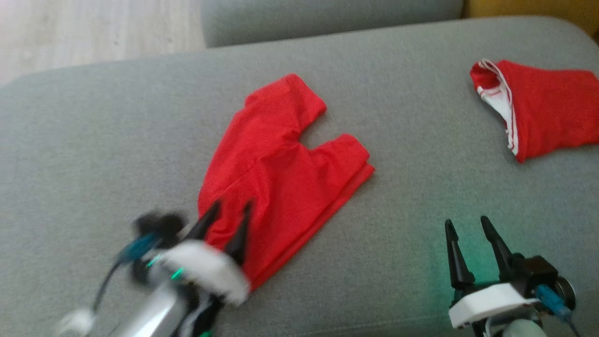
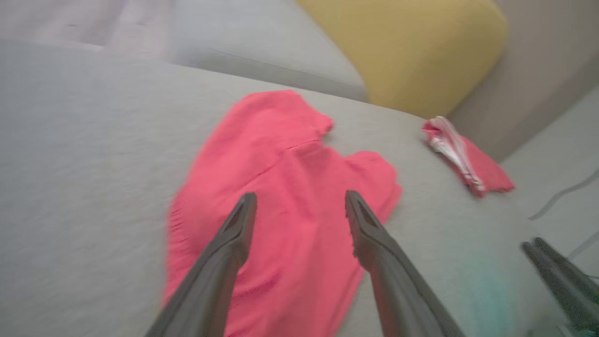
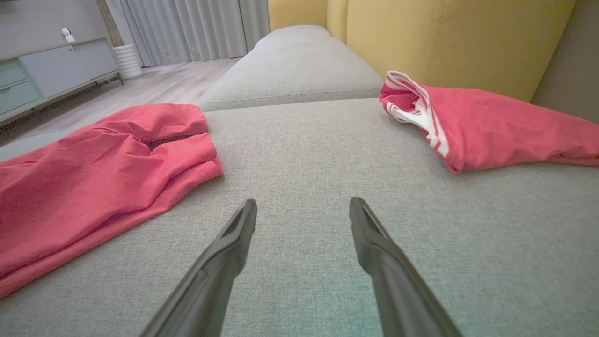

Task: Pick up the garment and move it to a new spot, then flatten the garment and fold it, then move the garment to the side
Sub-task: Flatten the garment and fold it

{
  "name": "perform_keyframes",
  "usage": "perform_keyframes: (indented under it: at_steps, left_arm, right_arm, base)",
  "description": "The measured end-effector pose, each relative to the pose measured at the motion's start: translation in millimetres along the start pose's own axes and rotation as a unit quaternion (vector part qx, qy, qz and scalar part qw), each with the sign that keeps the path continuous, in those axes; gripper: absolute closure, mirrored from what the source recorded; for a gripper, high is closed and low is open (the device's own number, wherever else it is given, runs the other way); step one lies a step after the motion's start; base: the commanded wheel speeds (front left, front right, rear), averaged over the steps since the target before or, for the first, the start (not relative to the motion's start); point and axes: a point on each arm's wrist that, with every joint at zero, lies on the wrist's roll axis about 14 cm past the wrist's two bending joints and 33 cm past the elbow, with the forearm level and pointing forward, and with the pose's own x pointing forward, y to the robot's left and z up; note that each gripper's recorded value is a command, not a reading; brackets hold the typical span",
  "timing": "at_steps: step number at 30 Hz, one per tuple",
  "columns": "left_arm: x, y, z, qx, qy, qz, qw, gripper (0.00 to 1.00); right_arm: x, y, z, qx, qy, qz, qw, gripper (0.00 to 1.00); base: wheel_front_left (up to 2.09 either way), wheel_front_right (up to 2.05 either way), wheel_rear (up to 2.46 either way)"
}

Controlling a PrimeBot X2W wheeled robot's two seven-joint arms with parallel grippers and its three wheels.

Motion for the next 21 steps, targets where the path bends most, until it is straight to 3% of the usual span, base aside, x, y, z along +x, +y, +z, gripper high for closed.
perform_keyframes:
  at_steps: [4, 7, 21]
  left_arm:
    - [46, -61, 3, 0.024, 0.006, -0.095, 0.995, 0.00]
    - [76, -85, -7, 0.052, 0.031, -0.132, 0.989, 0.00]
    - [155, -113, -72, 0.142, 0.141, -0.202, 0.959, 0.00]
  right_arm:
    - [9, -1, -2, -0.001, 0.005, -0.001, 1.000, 0.00]
    - [21, -3, 3, 0.002, 0.000, -0.003, 1.000, 0.00]
    - [26, -43, -15, 0.006, 0.031, -0.063, 0.998, 0.00]
  base:
    - [0.00, 0.00, 0.00]
    - [0.00, 0.00, 0.00]
    - [0.00, 0.00, 0.00]
